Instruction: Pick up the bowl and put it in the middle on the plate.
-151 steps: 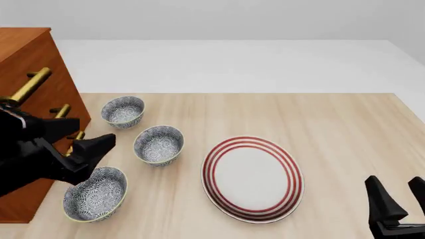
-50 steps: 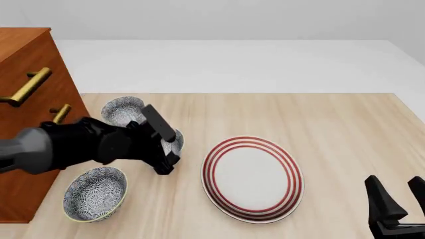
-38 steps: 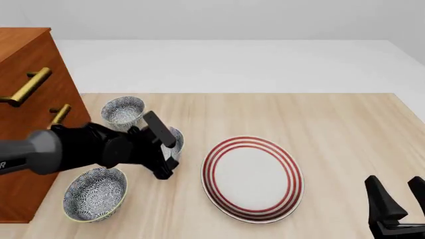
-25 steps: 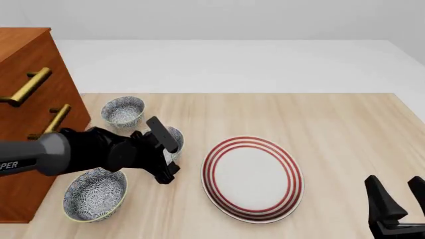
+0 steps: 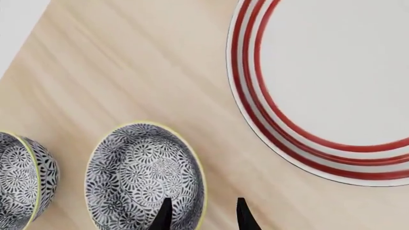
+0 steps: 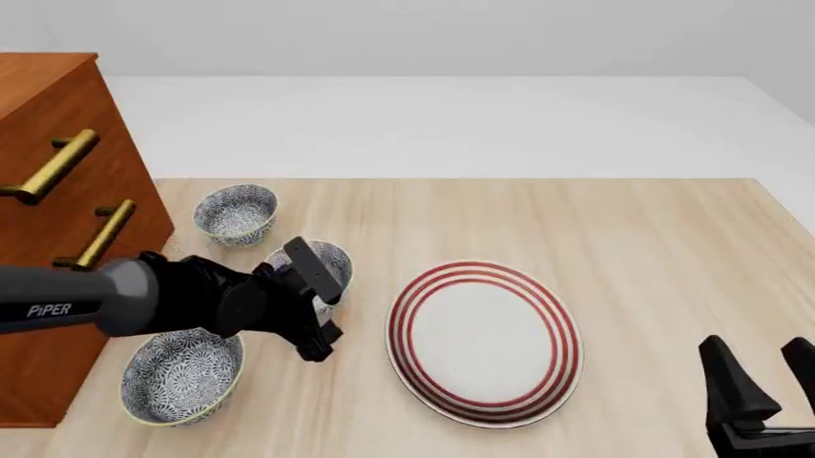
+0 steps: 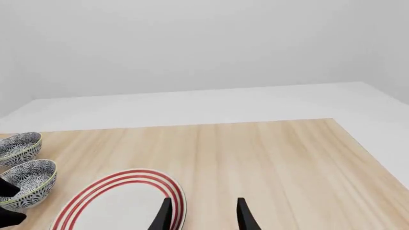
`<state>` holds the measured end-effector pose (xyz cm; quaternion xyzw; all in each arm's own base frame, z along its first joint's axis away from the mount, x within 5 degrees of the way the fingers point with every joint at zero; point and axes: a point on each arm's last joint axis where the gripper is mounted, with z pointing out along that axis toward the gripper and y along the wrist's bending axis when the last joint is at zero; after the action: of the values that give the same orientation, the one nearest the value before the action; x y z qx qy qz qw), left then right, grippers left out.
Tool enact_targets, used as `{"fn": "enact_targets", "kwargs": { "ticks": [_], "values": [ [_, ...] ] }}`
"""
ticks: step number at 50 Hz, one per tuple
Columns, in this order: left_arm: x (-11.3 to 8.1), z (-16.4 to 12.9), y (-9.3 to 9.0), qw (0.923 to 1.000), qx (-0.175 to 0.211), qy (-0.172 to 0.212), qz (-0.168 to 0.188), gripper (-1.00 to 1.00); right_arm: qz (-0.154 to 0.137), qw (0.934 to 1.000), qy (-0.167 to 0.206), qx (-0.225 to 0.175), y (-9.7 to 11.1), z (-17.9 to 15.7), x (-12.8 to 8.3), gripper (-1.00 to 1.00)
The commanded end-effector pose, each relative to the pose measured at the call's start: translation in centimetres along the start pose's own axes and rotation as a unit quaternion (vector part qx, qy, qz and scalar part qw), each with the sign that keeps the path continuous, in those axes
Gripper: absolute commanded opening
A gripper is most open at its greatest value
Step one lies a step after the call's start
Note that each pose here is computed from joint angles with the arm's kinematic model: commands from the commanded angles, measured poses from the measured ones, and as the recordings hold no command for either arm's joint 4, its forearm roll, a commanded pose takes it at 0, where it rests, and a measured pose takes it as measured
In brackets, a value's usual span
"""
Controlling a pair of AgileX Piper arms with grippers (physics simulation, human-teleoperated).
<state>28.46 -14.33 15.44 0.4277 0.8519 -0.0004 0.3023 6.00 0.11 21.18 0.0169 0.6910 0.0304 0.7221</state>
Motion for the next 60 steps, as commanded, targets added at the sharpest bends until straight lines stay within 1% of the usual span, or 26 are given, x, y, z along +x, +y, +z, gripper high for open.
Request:
{"fn": "enact_targets", "kwargs": {
  "ticks": [1,7,9,17,21,25,26,31,36,40,43,49,57,60],
  "values": [
    [0.5,0.7,0.5,1.0000,-0.004,0.005,-0.002,1.00,0.000,1.0000,0.000,0.000,0.0,-0.1,0.0,1.00],
    [0.6,1.1,0.4,0.9999,-0.002,0.008,-0.011,1.00,0.000,1.0000,0.000,0.000,0.0,0.0,0.0,1.00],
    [1.0,1.5,0.0,0.9999,0.001,0.012,-0.008,1.00,0.000,1.0000,0.000,0.000,0.0,0.0,0.0,1.00],
    [1.3,2.5,-0.3,0.9998,0.006,0.019,-0.008,1.00,0.000,1.0000,0.000,0.000,0.0,0.0,0.0,1.00],
    [1.2,2.5,-0.2,0.9998,0.005,0.018,-0.007,1.00,0.000,1.0000,0.000,0.000,0.0,-0.1,0.0,1.00],
    [0.8,2.0,0.0,0.9999,0.002,0.012,-0.007,1.00,0.000,1.0000,0.000,0.000,0.0,0.0,0.0,1.00],
    [0.8,1.8,0.1,0.9999,0.001,0.011,-0.006,-1.00,0.000,1.0000,0.000,0.000,0.0,0.0,0.0,1.00],
    [0.4,1.0,0.1,1.0000,0.000,0.006,-0.003,-1.00,0.000,1.0000,0.000,0.000,0.0,0.0,0.0,1.00],
    [-0.1,0.3,-0.4,1.0000,0.005,0.002,0.003,-1.00,0.000,1.0000,0.000,0.000,0.0,0.0,0.0,1.00],
    [-0.9,-0.7,-0.4,1.0000,0.005,-0.006,0.006,-1.00,0.000,1.0000,0.000,0.000,0.0,0.0,0.0,1.00],
    [-1.2,-1.3,-0.6,0.9998,0.006,-0.010,0.015,-1.00,0.000,1.0000,0.000,0.000,0.0,0.0,0.0,1.00],
    [-2.1,-2.4,-0.7,0.9996,0.006,-0.020,0.017,-1.00,0.000,1.0000,0.000,0.000,0.0,0.0,0.0,1.00],
    [-3.2,-3.3,-1.5,0.9991,0.013,-0.032,0.024,-1.00,0.000,1.0000,0.000,0.000,0.0,0.0,0.0,1.00],
    [-3.6,-3.5,-1.9,0.9986,0.017,-0.038,0.032,-1.00,0.000,1.0000,0.000,0.000,0.0,0.0,0.0,1.00]
  ]
}}
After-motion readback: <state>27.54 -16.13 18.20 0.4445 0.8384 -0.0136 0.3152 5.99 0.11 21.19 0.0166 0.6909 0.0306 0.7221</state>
